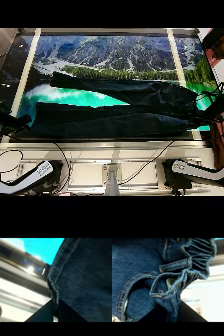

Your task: Fold the clothes and pants, and hang the long-sleeved shirts on hangers.

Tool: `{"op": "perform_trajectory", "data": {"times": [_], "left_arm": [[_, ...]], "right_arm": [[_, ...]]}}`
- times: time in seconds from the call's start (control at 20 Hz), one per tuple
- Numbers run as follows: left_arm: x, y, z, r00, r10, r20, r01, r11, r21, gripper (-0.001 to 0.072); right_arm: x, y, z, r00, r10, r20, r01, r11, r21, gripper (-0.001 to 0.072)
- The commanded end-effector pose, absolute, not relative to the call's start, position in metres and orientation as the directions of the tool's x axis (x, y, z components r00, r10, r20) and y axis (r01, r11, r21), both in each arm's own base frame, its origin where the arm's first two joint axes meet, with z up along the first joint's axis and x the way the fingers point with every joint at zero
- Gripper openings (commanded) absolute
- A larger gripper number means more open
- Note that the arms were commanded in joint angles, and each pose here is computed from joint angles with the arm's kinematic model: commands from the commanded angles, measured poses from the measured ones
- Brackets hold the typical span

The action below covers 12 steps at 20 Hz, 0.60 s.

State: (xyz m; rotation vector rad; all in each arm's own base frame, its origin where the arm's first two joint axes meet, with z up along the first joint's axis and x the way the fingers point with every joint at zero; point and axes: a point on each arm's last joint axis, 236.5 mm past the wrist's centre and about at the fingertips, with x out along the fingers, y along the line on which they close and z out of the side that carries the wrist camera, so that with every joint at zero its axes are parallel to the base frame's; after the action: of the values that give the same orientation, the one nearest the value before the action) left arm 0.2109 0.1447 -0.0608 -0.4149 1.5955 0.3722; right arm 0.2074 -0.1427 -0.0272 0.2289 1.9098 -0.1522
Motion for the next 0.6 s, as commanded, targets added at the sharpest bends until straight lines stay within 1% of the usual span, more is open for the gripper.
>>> {"op": "perform_trajectory", "data": {"times": [0.0, 0.1, 0.2, 0.4, 0.55], "left_arm": [[0.185, 0.170, -0.066, -0.182, 0.052, -0.982, -0.422, 0.898, 0.126, 0.0025], [0.177, 0.186, -0.063, -0.215, 0.118, -0.969, -0.391, 0.900, 0.196, 0.0025], [0.178, 0.197, -0.060, -0.212, 0.162, -0.964, -0.375, 0.897, 0.233, 0.0025], [0.204, 0.213, -0.042, -0.125, 0.217, -0.968, -0.406, 0.879, 0.250, 0.0025], [0.205, 0.213, -0.040, -0.123, 0.215, -0.969, -0.409, 0.878, 0.247, 0.0026]], "right_arm": [[0.185, -0.157, -0.029, -0.416, 0.021, -0.909, 0.204, 0.976, -0.071, 0.0045], [0.181, -0.163, -0.027, -0.434, -0.005, -0.901, 0.196, 0.976, -0.100, 0.0046], [0.181, -0.163, -0.027, -0.435, -0.006, -0.901, 0.195, 0.975, -0.101, 0.0046], [0.181, -0.163, -0.027, -0.436, -0.008, -0.900, 0.201, 0.974, -0.106, 0.0046], [0.181, -0.163, -0.027, -0.434, -0.005, -0.901, 0.203, 0.974, -0.103, 0.0046]]}}
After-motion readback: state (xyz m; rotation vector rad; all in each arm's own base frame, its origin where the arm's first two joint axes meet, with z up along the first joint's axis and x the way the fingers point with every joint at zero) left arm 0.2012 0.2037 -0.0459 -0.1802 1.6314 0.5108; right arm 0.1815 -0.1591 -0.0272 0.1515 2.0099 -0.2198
